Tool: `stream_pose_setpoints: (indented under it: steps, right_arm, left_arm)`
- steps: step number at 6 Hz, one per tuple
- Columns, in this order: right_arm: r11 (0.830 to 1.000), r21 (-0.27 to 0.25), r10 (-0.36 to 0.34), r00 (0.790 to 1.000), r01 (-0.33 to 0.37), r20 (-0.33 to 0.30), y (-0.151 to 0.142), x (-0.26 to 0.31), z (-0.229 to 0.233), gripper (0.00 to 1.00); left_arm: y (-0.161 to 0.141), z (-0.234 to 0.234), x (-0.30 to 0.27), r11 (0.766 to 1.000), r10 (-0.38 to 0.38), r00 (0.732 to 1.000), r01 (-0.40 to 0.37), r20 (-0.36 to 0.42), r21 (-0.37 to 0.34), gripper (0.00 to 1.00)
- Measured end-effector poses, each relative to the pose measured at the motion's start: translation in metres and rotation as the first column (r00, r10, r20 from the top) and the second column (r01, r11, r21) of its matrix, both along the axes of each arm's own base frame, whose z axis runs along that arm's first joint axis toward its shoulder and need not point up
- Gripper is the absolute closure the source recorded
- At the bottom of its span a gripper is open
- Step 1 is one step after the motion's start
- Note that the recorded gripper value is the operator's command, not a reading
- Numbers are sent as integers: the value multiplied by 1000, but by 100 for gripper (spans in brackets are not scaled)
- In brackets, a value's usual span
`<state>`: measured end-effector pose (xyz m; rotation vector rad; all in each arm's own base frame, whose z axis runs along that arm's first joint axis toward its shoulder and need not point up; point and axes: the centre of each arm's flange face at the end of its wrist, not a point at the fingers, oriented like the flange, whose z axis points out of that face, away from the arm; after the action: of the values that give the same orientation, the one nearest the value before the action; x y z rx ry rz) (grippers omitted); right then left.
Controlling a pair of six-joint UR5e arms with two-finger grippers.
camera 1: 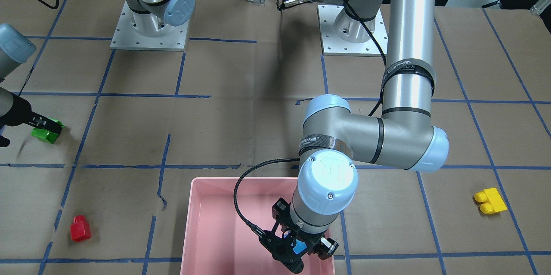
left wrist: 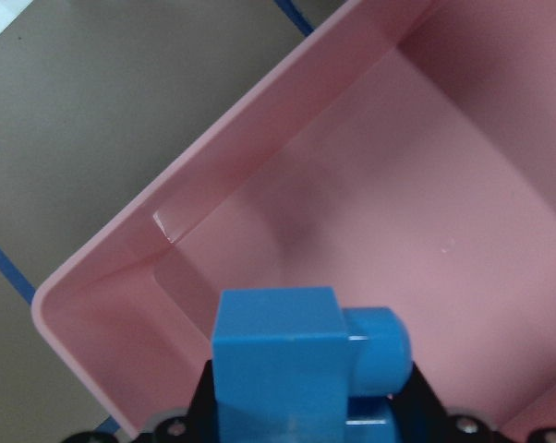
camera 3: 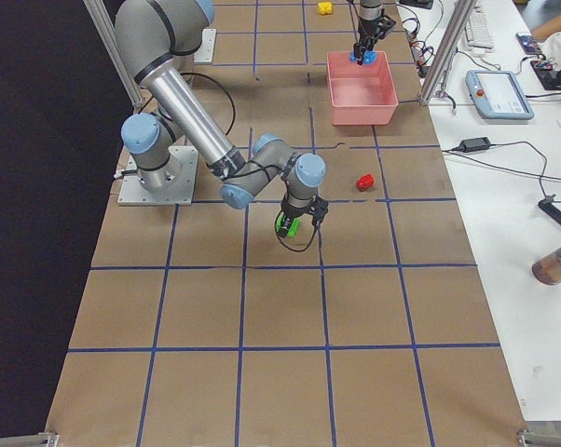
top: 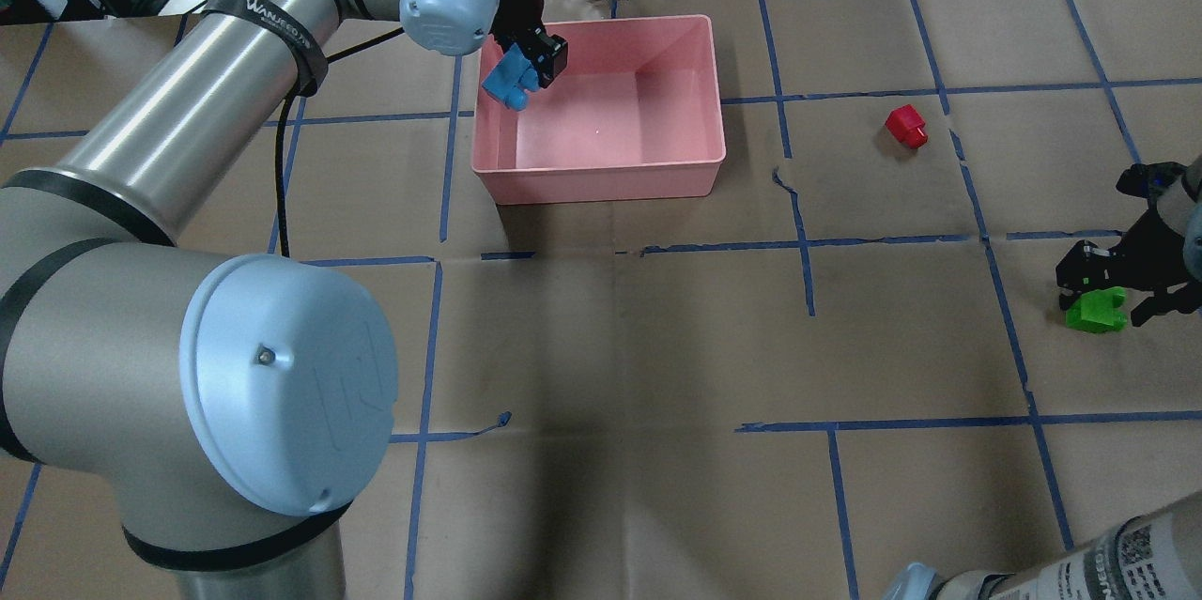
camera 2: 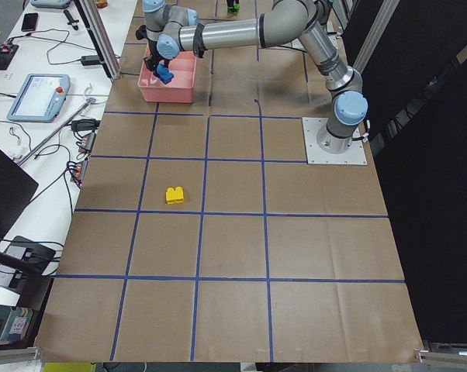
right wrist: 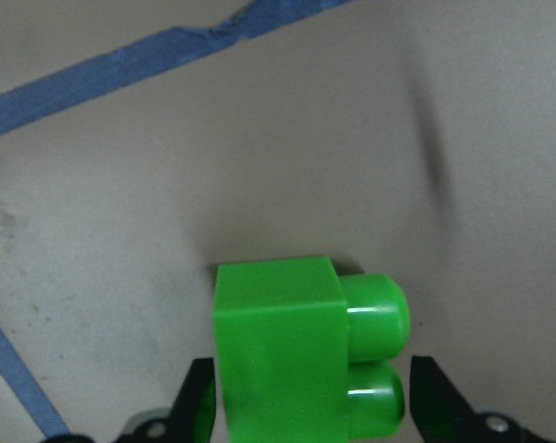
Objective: Put all blocks into box
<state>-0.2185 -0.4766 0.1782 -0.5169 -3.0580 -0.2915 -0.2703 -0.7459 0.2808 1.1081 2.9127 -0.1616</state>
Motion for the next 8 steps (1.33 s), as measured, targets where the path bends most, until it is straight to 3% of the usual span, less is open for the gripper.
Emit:
stream_pose_setpoints:
  steps: [1,2,5,6,8]
  right_arm:
    - [1000,-2,-1,1000,1,-1,-1,0,1,59]
    - [1000,-3,0,1000,0,-2,-1,-1,1,65]
    - [998,-61,0,999,-3,-47,-22,-14,38,64]
    - [996,-91,9,998,-15,-63,-41,-20,67,64]
    - [984,-146,89,994,-99,-69,-90,10,139,64]
  left_arm:
    - [2,4,3,1000,2,1000,-2,3,3,0]
    - [2,22,29,999,33,999,-33,6,-4,1]
    - [38,64,210,964,264,964,-264,34,-10,1]
    - [55,53,273,936,352,934,-351,61,-23,1]
    - [74,7,402,844,535,840,-536,87,-24,1]
